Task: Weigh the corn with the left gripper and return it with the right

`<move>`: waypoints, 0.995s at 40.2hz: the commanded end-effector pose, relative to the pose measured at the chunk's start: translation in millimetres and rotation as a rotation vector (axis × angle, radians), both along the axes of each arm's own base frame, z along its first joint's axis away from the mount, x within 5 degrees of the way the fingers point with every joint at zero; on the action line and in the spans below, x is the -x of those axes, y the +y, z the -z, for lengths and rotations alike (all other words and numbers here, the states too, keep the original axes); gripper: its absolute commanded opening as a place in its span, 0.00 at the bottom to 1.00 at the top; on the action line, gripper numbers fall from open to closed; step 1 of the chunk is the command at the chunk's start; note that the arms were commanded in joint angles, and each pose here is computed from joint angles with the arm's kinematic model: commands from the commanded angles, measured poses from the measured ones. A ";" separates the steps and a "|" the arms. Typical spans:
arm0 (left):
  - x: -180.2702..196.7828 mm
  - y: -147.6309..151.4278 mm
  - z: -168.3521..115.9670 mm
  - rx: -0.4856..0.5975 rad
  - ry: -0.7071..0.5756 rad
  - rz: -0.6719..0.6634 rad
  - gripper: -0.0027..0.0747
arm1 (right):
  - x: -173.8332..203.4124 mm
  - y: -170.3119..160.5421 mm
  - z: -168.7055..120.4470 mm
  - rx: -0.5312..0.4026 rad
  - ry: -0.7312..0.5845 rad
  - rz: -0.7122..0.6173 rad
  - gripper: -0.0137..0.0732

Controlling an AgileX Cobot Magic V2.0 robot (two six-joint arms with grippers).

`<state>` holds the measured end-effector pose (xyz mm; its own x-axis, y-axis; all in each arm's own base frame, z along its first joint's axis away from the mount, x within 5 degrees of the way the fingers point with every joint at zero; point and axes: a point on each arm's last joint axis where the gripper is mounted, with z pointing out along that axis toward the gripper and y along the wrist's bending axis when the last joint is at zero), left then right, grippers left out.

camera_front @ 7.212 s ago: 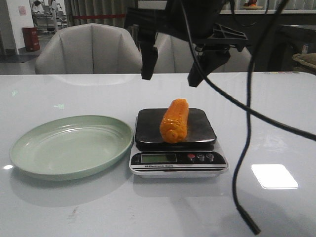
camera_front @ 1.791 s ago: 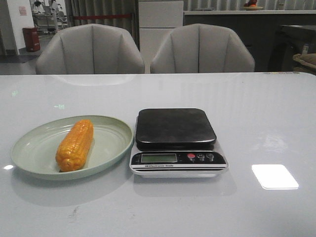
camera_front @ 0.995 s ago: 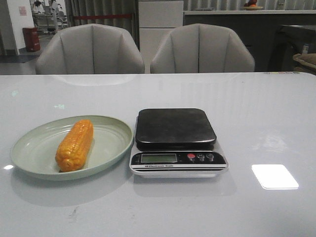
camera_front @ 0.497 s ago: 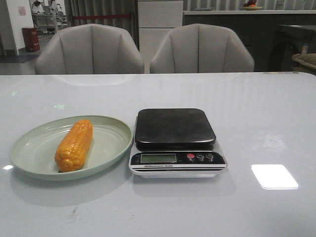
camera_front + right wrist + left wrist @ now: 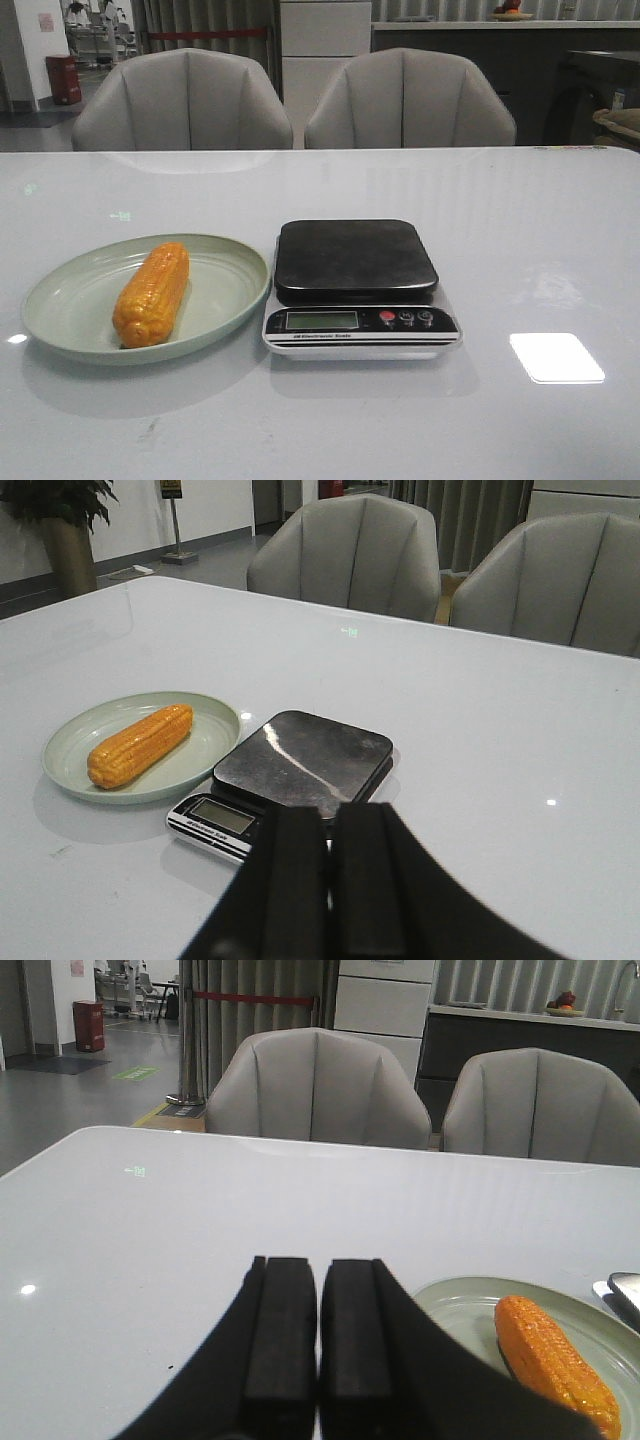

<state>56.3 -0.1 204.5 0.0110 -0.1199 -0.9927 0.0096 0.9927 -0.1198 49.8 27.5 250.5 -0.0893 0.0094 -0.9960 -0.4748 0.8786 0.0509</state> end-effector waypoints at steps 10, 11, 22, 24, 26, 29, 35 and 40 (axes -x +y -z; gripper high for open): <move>2.3 -1.0 -7.9 0.012 -0.096 0.012 0.21 | -0.3 -0.7 -15.7 -0.028 -0.094 0.010 0.34; 2.3 -1.0 -7.9 0.012 -0.096 0.012 0.21 | -0.4 -0.7 -15.2 -0.028 -0.093 0.010 0.34; 2.3 -1.0 -7.9 0.012 -0.096 0.012 0.21 | -3.5 -6.6 -13.4 -0.020 -0.089 0.127 0.34; 2.3 -1.0 -7.9 0.012 -0.096 0.012 0.21 | -4.5 -9.3 -13.5 -0.018 -0.091 0.178 0.34; 2.3 -1.0 -7.9 0.012 -0.096 0.012 0.21 | -5.4 -12.2 -13.5 -0.016 -0.092 0.230 0.34; 2.3 -1.0 -8.5 0.012 -0.102 0.013 0.21 | -6.8 -16.5 -12.0 -0.011 -0.090 0.309 0.34; 2.3 -1.0 -7.9 0.012 -0.096 0.012 0.21 | -11.7 -21.8 3.5 -0.017 -0.123 0.406 0.34; 2.3 -1.0 -7.9 0.012 -0.096 0.012 0.21 | -14.3 -22.4 24.8 -0.033 -0.178 0.417 0.34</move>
<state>56.3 -0.1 204.4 0.0094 -0.1199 -0.9927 0.0092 0.9928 -0.1198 63.4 6.2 218.3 -0.0483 0.0472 -0.9977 -0.0940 0.9942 0.0516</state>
